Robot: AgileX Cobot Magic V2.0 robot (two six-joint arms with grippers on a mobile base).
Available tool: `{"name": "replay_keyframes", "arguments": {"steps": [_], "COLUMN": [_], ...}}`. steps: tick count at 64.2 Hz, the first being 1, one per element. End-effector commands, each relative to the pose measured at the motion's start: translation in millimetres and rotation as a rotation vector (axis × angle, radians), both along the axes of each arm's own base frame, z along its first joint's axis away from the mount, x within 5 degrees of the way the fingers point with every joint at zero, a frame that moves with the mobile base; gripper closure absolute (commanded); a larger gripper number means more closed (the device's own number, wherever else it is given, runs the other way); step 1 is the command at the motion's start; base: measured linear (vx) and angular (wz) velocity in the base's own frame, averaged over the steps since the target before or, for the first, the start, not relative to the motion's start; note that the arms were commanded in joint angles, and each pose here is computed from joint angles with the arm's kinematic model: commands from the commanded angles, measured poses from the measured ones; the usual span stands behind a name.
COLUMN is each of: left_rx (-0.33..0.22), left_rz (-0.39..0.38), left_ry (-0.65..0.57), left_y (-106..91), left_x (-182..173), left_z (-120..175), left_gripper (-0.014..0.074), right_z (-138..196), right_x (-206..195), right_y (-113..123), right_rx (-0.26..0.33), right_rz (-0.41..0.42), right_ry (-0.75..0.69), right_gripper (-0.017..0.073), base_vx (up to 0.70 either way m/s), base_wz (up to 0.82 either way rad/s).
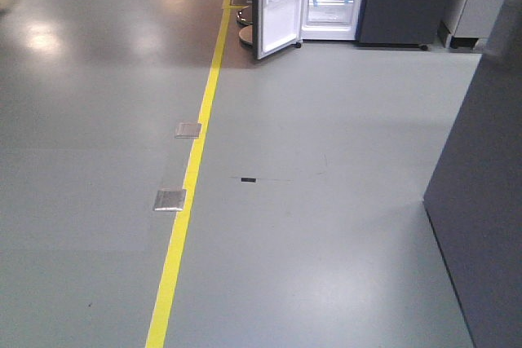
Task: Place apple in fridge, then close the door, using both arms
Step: 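Drive toward the open white refrigerator carrying the apple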
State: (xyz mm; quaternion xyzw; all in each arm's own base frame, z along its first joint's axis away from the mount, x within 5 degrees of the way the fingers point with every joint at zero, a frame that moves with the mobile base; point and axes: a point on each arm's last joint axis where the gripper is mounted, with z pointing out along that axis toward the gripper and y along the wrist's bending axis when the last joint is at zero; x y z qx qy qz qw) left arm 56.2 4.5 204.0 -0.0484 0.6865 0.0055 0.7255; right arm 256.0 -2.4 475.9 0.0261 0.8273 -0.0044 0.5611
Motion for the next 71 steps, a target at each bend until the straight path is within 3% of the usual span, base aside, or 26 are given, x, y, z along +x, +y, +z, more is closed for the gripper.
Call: {"name": "replay_keyframes", "arguments": {"steps": [1,71], "left_rx": [0.004,0.004], "left_rz": [-0.015,-0.015], "left_ry": [-0.052,-0.052], "left_y": [-1.2,-1.2], "left_x": [0.4,0.4], "left_z": [-2.4,-2.4], "left_gripper": [0.0599,0.0599], "right_z": [23.6,23.6], "right_x": [-10.0,-10.0], "right_y": [-1.3,-1.3], "right_rx": [-0.016,-0.016], "right_rz": [-0.003,-0.003], "right_ry": [-0.14,-0.14], "right_gripper": [0.0568,0.0568], "base_vx": [0.26,0.27], "base_wz": [0.1,-0.04]}}
